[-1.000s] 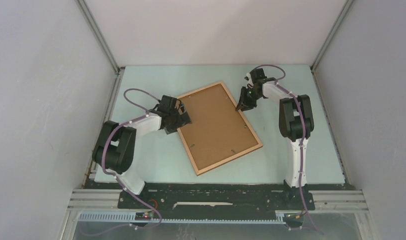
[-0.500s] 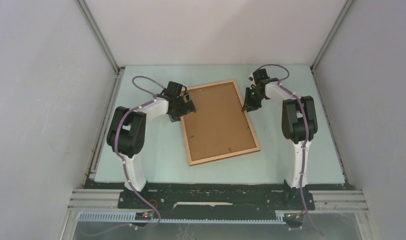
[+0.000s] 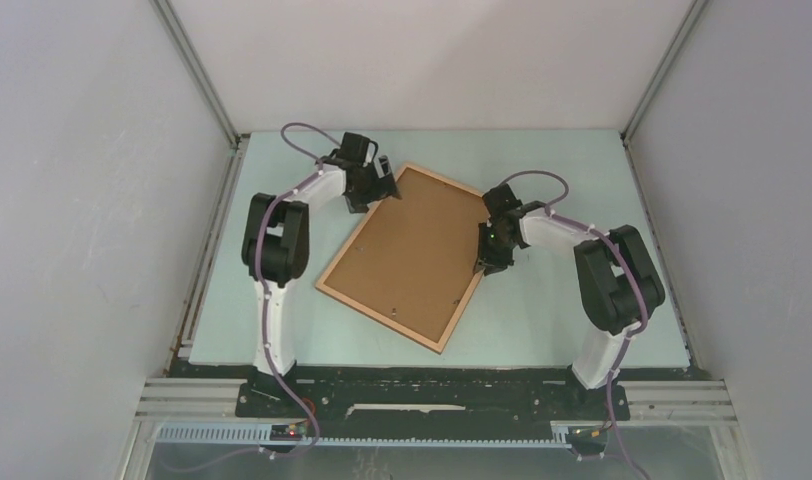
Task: Put the photo into the frame
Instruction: Adjust the photo frame at the center of the board.
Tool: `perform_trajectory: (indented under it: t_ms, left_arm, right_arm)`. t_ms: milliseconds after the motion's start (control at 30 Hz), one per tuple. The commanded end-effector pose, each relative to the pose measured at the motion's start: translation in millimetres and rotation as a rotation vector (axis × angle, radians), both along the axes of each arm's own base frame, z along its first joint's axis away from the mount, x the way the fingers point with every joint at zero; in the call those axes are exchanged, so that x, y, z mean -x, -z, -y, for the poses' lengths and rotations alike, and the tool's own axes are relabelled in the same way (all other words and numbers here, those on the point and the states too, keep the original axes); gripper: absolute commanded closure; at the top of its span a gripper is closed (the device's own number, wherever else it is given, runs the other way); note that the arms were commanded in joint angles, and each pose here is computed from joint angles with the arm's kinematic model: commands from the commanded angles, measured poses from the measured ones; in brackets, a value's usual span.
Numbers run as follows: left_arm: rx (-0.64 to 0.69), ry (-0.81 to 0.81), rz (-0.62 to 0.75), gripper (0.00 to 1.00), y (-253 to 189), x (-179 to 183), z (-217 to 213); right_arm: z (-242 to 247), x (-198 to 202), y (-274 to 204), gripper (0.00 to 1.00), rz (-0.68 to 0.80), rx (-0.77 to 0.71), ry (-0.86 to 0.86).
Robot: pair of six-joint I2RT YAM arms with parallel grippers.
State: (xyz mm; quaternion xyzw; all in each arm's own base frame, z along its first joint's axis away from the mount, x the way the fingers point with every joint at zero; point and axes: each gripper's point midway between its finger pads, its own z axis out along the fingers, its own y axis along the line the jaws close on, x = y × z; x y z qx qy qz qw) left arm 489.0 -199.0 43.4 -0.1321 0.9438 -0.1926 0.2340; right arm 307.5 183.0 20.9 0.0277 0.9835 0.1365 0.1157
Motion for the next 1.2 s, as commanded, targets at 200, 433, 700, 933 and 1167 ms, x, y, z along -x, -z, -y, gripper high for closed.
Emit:
perform_trajectory:
  t_ms: [200, 433, 700, 933, 1167]
  left_arm:
    - [-0.215, 0.114, 0.094, 0.02, -112, 37, -20]
    - [-0.304, 0.047, 0.146, 0.01, -110, 105, -67]
    - [-0.330, -0.027, 0.011, 0.01, -48, 111, -91]
    - [-0.059, -0.138, 0.021, 0.02, -13, 106, -92]
    - [0.111, -0.066, -0.063, 0.05, 13, 139, -54]
  right_arm:
    - [-18, 2, -9, 0.42, 0.070, -0.162, 0.041]
    - [-9, -21, -12, 0.33, 0.072, -0.207, 0.155]
    - [5, -38, 1, 0.60, 0.000, -0.238, 0.199]
    - [43, -71, 4, 0.74, 0.002, -0.212, 0.280]
    - [32, -98, 2, 0.74, -0.013, -0.298, 0.248]
